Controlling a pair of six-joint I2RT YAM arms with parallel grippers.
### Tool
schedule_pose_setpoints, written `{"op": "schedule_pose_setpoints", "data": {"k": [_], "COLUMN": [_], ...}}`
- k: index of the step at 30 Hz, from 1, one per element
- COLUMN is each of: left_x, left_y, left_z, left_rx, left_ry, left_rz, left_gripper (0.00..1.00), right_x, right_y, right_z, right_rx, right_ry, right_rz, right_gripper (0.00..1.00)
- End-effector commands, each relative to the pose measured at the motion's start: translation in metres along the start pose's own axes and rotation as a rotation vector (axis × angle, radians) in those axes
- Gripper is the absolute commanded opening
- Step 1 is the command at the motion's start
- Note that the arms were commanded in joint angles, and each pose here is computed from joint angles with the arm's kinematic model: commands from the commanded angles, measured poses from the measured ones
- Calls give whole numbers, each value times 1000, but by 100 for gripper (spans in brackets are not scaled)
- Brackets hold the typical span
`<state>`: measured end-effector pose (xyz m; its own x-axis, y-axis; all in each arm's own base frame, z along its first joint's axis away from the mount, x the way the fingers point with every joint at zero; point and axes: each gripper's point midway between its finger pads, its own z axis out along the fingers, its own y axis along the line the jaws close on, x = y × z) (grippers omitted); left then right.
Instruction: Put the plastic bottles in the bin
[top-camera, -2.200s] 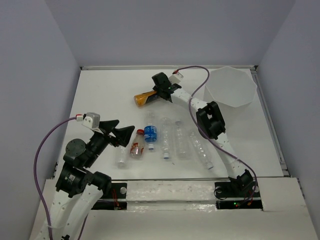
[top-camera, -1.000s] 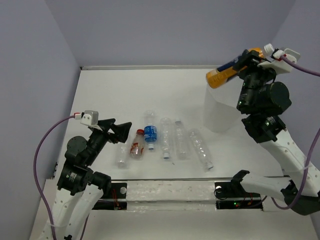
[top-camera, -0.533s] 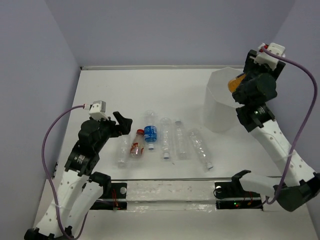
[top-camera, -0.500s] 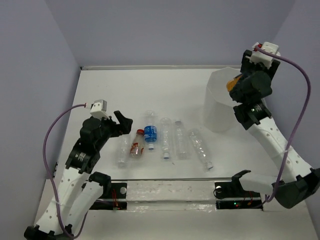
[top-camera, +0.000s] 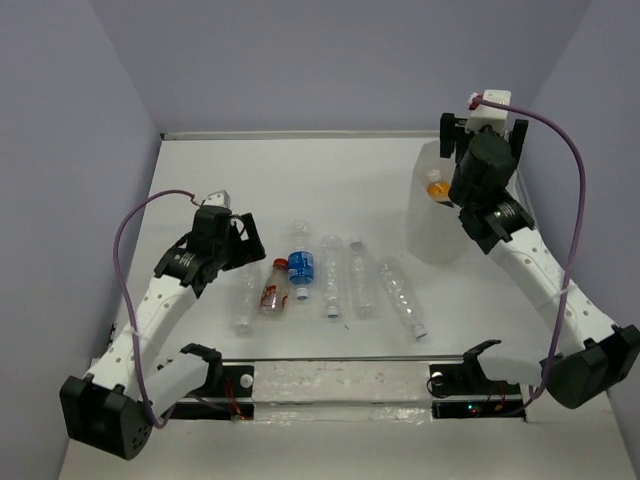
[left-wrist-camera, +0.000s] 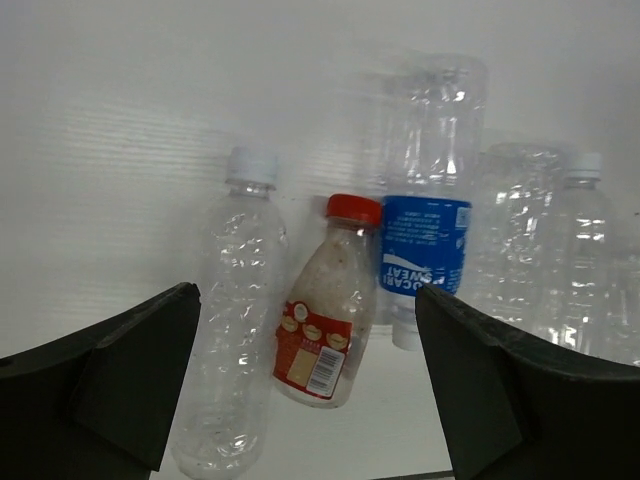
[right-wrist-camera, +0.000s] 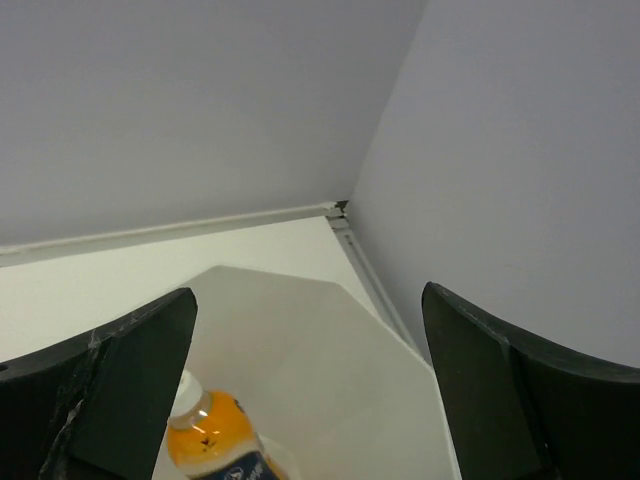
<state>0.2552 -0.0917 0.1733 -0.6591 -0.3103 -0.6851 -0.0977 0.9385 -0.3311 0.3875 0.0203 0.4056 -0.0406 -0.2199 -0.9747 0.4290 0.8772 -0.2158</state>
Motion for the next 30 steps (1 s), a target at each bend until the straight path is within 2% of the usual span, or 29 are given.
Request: {"op": "schedule_pose_setpoints", "data": {"k": [1, 3, 8, 13, 18, 23, 25, 28, 30], "left_x": [48, 61, 74, 91, 110, 110, 109, 99, 91], "left_y": [33, 40, 56, 60, 56, 49, 49, 53, 55], "left_z": [16, 17, 27, 40, 55, 72, 78, 80, 76], "left_rx": [-166, -197, -280, -301, -273, -261, -266, -322, -346], "left_ry": [237, 304, 368, 455, 550, 563, 562, 524, 502], "left_rz": [48, 64, 93, 104, 102, 89, 84, 74, 72], "left_gripper": [99, 99, 98, 96, 87, 80, 72, 55, 53], "right_x": [-48, -54, -60, -63, -68, -76, -80, -80, -81], "right_y": [-15, -9, -3, 0, 9, 14, 18, 18, 16], "right_z": [-29, -39, -66, -75, -86, -99, -105, -108, -107], "right_rx": [-138, -214, -364, -417, -503, -582, -626, -637, -628], "right_ry": [-62, -68, -88, -95, -107, -123, -130, -131, -134], "right_rz": [229, 267, 392, 424, 446, 477, 492, 497, 498], "right_gripper": [99, 99, 99, 99, 99, 98, 98, 98, 98]}}
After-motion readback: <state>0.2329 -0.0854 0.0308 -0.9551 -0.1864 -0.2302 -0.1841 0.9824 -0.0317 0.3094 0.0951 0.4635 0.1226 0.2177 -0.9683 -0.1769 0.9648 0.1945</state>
